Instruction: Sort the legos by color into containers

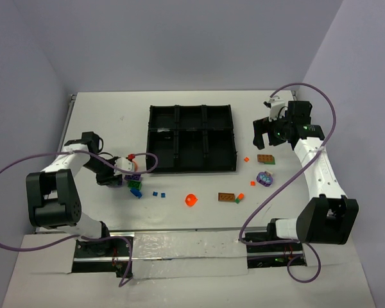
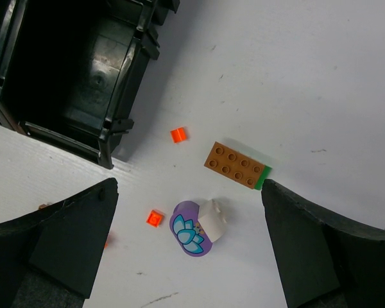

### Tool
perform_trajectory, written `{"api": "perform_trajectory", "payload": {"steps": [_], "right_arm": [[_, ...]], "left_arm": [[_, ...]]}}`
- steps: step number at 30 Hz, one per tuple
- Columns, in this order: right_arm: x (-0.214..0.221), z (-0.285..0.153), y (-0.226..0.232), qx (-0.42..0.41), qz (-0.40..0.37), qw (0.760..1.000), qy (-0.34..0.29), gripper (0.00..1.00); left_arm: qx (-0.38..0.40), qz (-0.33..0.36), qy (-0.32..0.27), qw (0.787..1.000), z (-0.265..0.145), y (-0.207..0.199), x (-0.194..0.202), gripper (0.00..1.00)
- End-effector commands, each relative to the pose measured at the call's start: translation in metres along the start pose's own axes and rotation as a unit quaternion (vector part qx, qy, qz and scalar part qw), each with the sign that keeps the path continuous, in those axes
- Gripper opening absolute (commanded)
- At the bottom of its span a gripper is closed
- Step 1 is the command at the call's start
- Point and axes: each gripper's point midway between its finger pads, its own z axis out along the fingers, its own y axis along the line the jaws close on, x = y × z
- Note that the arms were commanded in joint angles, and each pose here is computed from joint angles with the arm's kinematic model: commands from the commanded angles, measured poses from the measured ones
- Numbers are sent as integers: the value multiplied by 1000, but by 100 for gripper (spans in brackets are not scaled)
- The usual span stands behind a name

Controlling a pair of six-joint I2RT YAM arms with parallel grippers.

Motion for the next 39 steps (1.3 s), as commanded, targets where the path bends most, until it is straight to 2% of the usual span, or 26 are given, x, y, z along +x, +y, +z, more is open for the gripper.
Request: {"api": "perform_trajectory", "payload": {"steps": [1, 3, 6, 10, 15, 17, 19, 21, 23, 26, 27, 29, 31, 33, 36, 39], "right_arm": [[-17, -8, -3, -1, -11, 1000, -18, 100], [-18, -8, -3, -1, -12, 1000, -18, 100], [-20, -8, -4, -1, -12, 1000, -18, 100], [-20, -7, -2, -5, -11, 1000, -19, 100], [-21, -8, 1, -13, -12, 1000, -23, 100], [-24, -10, 6, -23, -17, 999, -28, 100], [-26, -13, 11, -35, -26, 998, -34, 100], [-31, -18, 21, -58, -39, 997, -45, 100], [-42, -29, 33, -80, -58, 993, -70, 100], [-58, -43, 56, -125, -76, 983, -108, 100], [-63, -45, 62, -137, -79, 981, -115, 100], [-79, -57, 90, -177, -97, 968, -150, 100], [-89, -65, 113, -204, -115, 957, -173, 100], [-104, -77, 142, -239, -136, 939, -206, 100], [-126, -93, 176, -278, -155, 917, -241, 99], [-139, -103, 202, -311, -159, 902, -253, 96]], "left_arm": [[-9, 14, -10, 1000, 0, -1, -3, 48], [-7, 16, -10, 1000, 1, -3, -3, 49], [-7, 18, -9, 1000, 3, -8, -2, 56], [-10, 14, -9, 1000, 3, -9, -2, 51], [-24, 10, -17, 1000, -4, -3, -8, 37], [-32, 9, -22, 999, -14, 3, -13, 27], [-36, -1, -29, 999, -23, 5, -18, 20], [-59, -9, -40, 997, -44, 19, -27, 8], [-86, -29, -80, 993, -77, 29, -44, 0], [-118, -48, -149, 981, -131, 43, -88, 0], [-102, -56, -172, 978, -131, 35, -97, 0], [-103, -65, -252, 960, -162, 34, -145, 0], [-87, -77, -291, 950, -170, 29, -174, 0], [-52, -67, -349, 933, -173, 18, -222, 0], [1, -116, -415, 903, -179, 1, -273, 0], [7, -111, -462, 880, -189, -6, -307, 0]]}}
